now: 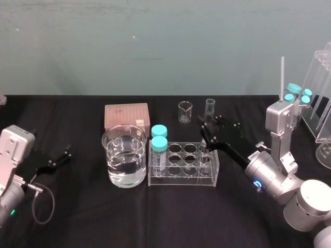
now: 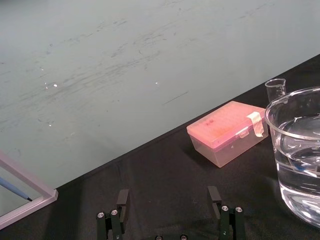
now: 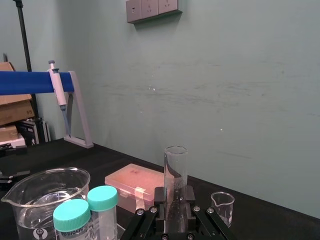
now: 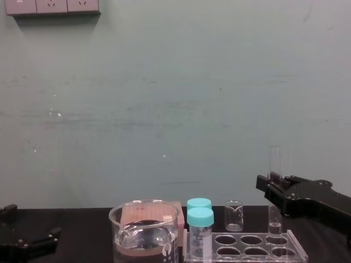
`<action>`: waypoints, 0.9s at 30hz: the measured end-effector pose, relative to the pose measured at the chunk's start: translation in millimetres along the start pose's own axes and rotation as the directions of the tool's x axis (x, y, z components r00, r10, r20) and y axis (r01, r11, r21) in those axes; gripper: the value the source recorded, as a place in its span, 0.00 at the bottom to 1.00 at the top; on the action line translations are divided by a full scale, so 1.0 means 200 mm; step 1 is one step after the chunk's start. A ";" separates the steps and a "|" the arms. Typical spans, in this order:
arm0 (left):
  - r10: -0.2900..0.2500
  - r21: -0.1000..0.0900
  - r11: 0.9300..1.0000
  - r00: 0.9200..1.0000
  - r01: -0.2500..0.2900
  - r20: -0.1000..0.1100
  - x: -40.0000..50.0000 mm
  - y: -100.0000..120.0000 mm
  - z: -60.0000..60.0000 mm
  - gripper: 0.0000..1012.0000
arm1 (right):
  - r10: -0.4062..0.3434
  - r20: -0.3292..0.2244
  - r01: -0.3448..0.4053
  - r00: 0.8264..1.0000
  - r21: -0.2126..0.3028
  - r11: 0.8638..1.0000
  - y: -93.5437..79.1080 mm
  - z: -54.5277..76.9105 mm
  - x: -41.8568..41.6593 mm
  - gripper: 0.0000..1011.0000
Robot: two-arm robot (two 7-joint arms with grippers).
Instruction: Hold the test tube with one hand and immerse one end into the beaker, then return it to the test tube rack.
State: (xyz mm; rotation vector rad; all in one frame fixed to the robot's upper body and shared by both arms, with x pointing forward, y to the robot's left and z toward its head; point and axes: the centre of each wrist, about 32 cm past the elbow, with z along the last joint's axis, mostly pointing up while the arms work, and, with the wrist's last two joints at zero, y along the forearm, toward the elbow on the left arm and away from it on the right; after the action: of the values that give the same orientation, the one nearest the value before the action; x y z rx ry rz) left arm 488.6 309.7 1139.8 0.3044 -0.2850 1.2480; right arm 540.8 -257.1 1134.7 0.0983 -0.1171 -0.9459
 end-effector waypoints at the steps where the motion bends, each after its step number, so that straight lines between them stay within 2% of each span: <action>1: 0.000 0.000 1.000 1.000 0.000 0.000 0.000 0.00 0.00 0.99 | 0.000 0.000 0.000 1.000 0.000 1.000 0.00 0.00 0.000 0.22; 27: 0.000 0.000 1.000 1.000 0.000 0.000 0.000 0.00 0.00 0.99 | -0.007 -0.007 0.007 1.000 -0.029 1.000 -0.02 -0.03 0.003 0.22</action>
State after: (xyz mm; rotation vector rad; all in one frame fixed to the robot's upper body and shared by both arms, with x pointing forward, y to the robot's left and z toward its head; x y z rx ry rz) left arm 488.6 309.7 1139.8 0.3045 -0.2851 1.2480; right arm 539.2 -259.4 1127.9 0.0758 -0.0966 -0.9541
